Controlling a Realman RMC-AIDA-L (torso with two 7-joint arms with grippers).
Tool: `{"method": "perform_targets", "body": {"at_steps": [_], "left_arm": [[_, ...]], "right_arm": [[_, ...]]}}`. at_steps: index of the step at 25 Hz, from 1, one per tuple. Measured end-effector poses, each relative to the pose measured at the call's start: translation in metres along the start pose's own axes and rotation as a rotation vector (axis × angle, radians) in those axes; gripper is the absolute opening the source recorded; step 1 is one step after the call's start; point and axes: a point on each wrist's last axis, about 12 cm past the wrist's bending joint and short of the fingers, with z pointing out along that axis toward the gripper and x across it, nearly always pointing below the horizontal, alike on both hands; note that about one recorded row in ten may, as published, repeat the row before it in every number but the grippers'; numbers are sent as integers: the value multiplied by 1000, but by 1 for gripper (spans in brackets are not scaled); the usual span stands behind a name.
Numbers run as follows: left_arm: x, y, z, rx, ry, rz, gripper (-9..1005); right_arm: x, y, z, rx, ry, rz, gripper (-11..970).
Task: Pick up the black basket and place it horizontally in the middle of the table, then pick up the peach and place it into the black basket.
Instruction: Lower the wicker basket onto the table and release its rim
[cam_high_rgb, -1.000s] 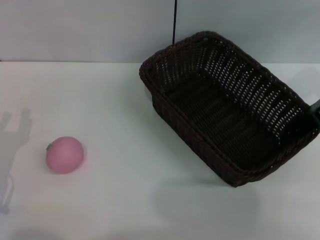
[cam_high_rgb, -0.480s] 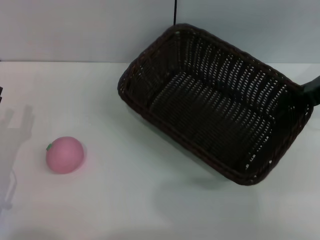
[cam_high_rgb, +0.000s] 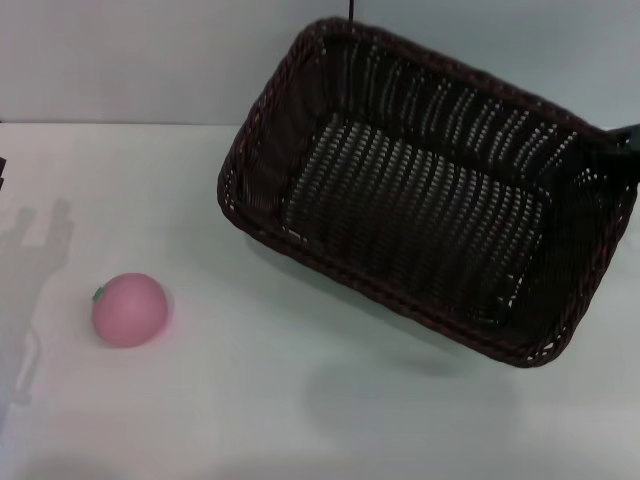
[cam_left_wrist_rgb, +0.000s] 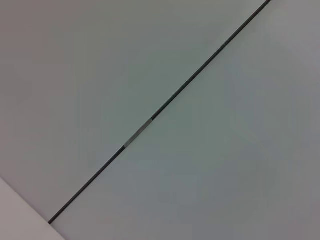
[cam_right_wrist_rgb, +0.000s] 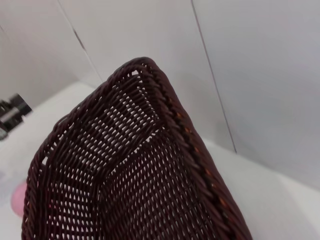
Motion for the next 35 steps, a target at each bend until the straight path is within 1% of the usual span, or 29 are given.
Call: {"method": "perform_targets", "body": {"at_steps": [4, 6, 7, 8, 11, 12, 13, 14, 15, 16, 18, 19, 20, 24, 25, 29, 30, 35], "left_arm": [[0, 0, 1, 1, 1, 0, 576], [1, -1, 1, 3, 2, -1, 576], [1, -1, 1, 3, 2, -1, 576], [2, -1, 1, 6, 6, -2, 576], [4, -3, 1, 8, 13, -6, 576], [4, -3, 1, 8, 13, -6, 576], [4, -3, 1, 8, 13, -6, 576], [5, -4, -1, 9, 16, -14, 576], [7, -5, -2, 13, 20, -21, 576], [7, -5, -2, 13, 20, -21, 576], [9, -6, -4, 15, 25, -32, 576], [10, -6, -5, 15, 26, -34, 576], [11, -6, -6, 17, 33, -39, 576], [15, -8, -10, 22, 49, -52, 576], [15, -8, -10, 22, 49, -52, 576], [16, -9, -11, 23, 51, -57, 576], [18, -12, -10, 33, 59, -71, 576], [18, -11, -10, 35, 68, -76, 576]], "right_arm": [[0, -1, -4, -32, -62, -60, 183], [-5, 1, -5, -68, -89, -142, 187], [-7, 2, -6, -78, -88, -170, 190], [-7, 2, -6, -78, -88, -170, 192], [-15, 5, -6, -110, -76, -275, 198], [-20, 5, -8, -118, -71, -327, 200], [-23, 4, -10, -118, -70, -351, 202], [-23, 4, -10, -118, -70, -351, 204], [-29, 4, -13, -126, -64, -398, 206], [-29, 4, -13, -126, -64, -398, 208], [-36, 6, -13, -147, -47, -467, 212], [-36, 6, -13, -147, -47, -467, 214], [-38, 6, -11, -156, -30, -502, 216], [-38, 7, -5, -181, -14, -526, 225], [-35, 7, 0, -199, -11, -531, 227], [-30, 9, 5, -219, -12, -527, 235], [-27, 11, 9, -229, -11, -524, 237], [-19, 12, 13, -244, -14, -522, 248]]}}
